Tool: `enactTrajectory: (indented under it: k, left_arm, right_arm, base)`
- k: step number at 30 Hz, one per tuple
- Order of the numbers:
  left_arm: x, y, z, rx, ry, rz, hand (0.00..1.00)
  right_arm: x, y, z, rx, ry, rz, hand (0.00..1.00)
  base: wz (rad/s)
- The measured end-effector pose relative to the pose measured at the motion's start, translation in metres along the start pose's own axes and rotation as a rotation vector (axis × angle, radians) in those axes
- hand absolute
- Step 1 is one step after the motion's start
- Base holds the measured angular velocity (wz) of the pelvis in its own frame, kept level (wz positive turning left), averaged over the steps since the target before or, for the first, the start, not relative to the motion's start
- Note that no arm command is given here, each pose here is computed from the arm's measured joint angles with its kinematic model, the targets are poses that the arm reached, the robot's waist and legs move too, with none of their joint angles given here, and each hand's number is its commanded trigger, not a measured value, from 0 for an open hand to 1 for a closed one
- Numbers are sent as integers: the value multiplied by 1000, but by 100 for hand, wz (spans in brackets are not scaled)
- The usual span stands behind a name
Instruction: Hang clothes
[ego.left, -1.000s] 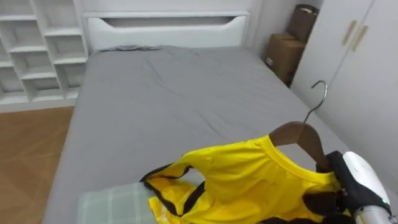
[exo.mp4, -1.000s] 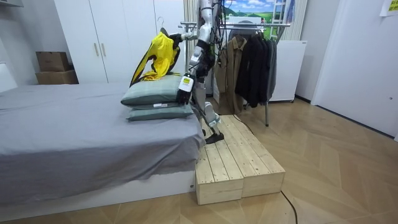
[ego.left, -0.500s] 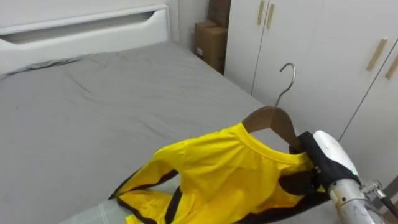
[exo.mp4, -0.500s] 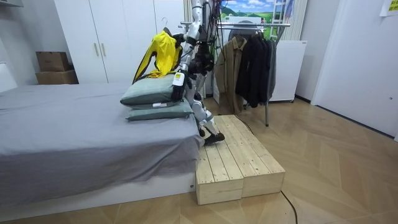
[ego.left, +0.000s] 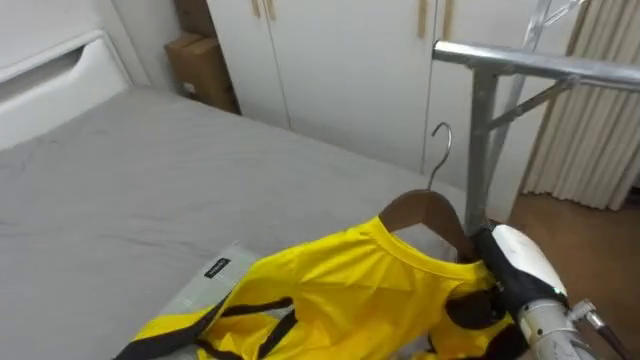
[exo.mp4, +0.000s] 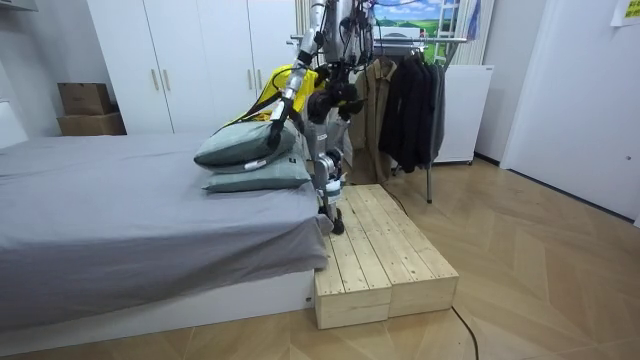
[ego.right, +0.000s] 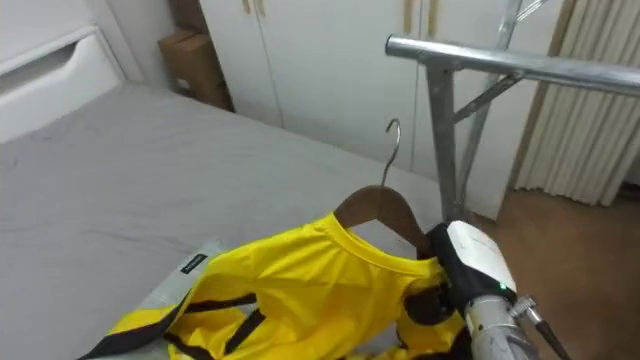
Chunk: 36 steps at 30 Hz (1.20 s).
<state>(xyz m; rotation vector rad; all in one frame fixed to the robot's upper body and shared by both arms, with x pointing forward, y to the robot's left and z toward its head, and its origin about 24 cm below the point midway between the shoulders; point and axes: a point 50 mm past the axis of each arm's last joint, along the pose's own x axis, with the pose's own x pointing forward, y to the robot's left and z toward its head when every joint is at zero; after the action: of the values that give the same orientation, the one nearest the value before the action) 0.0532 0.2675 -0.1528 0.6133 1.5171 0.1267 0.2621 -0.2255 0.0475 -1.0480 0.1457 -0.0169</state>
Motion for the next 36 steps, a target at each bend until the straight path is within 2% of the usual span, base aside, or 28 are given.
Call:
enactTrajectory:
  k: [1, 2, 3, 4, 8, 10, 13, 17, 36]
  left_arm:
    - [-1, 6, -1, -9, -10, 44, 0]
    - [-1, 4, -3, -16, 5, 49, 0]
    - [-2, -2, -8, -26, 36, 39, 0]
    - [-1, -1, -15, -44, 63, 41, 0]
    - [0, 3, -37, -65, 137, 56, 0]
    - [0, -5, -57, -91, 210, 32, 0]
    - [-1, -15, -70, -96, 264, 8, 0]
    - [0, -10, -74, -75, 274, 18, 0]
    - [0, -5, -78, -68, 284, 32, 0]
  right_arm:
    - [7, -5, 11, 3, -53, -27, 100]
    - [10, -3, 16, 15, -65, -24, 100]
    - [3, 6, 14, 24, -53, 19, 100]
    - [-2, 11, 16, 27, -65, 57, 100]
    - [-4, 4, 20, 47, -73, 18, 100]
    - [-3, 11, 18, 84, -43, 13, 100]
    - [-7, 25, 9, 92, 7, 55, 100]
    - [-6, 27, 5, 92, 36, 65, 100]
    - [-6, 24, 18, 73, -16, 97, 100]
  base:
    - [-55]
    - [-60]
    - [-71]
    - [-77]
    - [-94]
    - [-121]
    - [-117]
    - [-41]
    - [0]
